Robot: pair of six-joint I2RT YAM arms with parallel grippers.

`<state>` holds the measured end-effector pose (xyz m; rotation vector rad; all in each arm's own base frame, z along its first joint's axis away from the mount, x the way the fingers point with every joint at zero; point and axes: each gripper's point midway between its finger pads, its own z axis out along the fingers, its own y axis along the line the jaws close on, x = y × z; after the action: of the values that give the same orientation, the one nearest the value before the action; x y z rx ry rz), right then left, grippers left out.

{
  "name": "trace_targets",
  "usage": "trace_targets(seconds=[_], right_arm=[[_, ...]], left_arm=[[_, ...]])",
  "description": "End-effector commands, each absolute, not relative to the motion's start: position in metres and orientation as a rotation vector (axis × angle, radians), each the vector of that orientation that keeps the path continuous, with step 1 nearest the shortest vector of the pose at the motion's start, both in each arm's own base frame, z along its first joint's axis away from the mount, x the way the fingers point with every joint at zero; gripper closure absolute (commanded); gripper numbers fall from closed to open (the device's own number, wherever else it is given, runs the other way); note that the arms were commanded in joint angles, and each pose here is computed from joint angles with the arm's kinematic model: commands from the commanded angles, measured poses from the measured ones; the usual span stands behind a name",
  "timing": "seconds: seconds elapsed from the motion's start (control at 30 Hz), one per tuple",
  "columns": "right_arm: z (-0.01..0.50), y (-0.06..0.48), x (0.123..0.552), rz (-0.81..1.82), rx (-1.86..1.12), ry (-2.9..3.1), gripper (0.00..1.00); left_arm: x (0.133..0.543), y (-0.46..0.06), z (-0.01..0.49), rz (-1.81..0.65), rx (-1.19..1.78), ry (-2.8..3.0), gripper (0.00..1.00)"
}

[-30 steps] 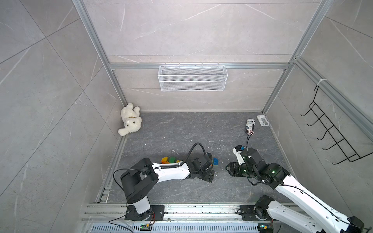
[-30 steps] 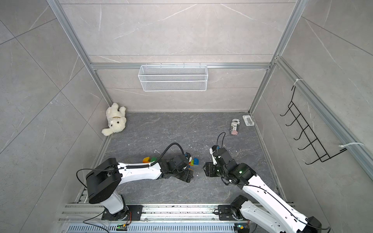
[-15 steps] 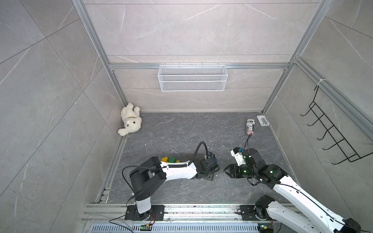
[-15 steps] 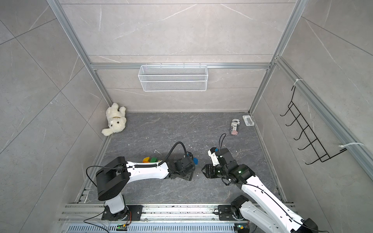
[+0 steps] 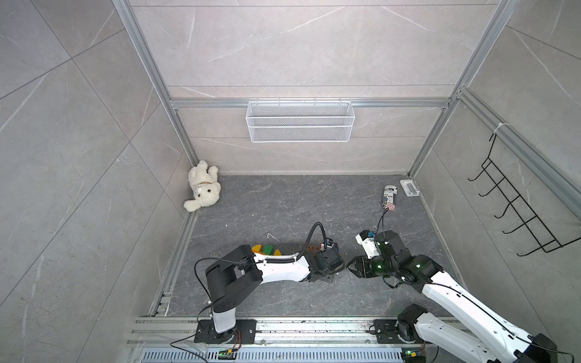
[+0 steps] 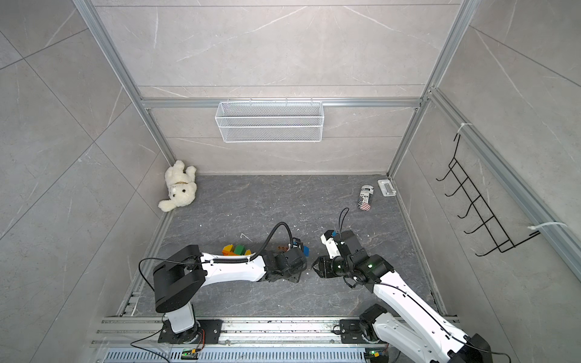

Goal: Assemble a fork with lego
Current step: Pick up the lego brick from the center of the board.

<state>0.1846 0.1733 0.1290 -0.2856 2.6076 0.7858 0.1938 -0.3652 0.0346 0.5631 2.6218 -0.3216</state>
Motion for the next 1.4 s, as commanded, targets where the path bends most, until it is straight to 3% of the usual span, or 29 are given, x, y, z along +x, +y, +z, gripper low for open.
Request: trace_targets(seconds=[0.0,0.33,1.17,1.37], right_arm=[[0.127,0.175,0.184,0.801,-0.323,2.597,0.51],[0.124,0.176,0.181,0.816,-0.334,2.605,0.51],[0.121,0.184,0.185,0.855,-0.339,2.626,0.51],[0.121,0.183,0.183,0.848,-0.347,2.63,0.51]], left_arm=[[0.193,-0.377,0.036,-0.345,0.599,2.62,0.47],[0.187,-0.371,0.035,-0.286,0.61,2.648,0.62],[0.187,-0.372,0.062,-0.357,0.633,2.574,0.67],[0.174,-0.348,0.056,-0.306,0.568,2.669,0.67]])
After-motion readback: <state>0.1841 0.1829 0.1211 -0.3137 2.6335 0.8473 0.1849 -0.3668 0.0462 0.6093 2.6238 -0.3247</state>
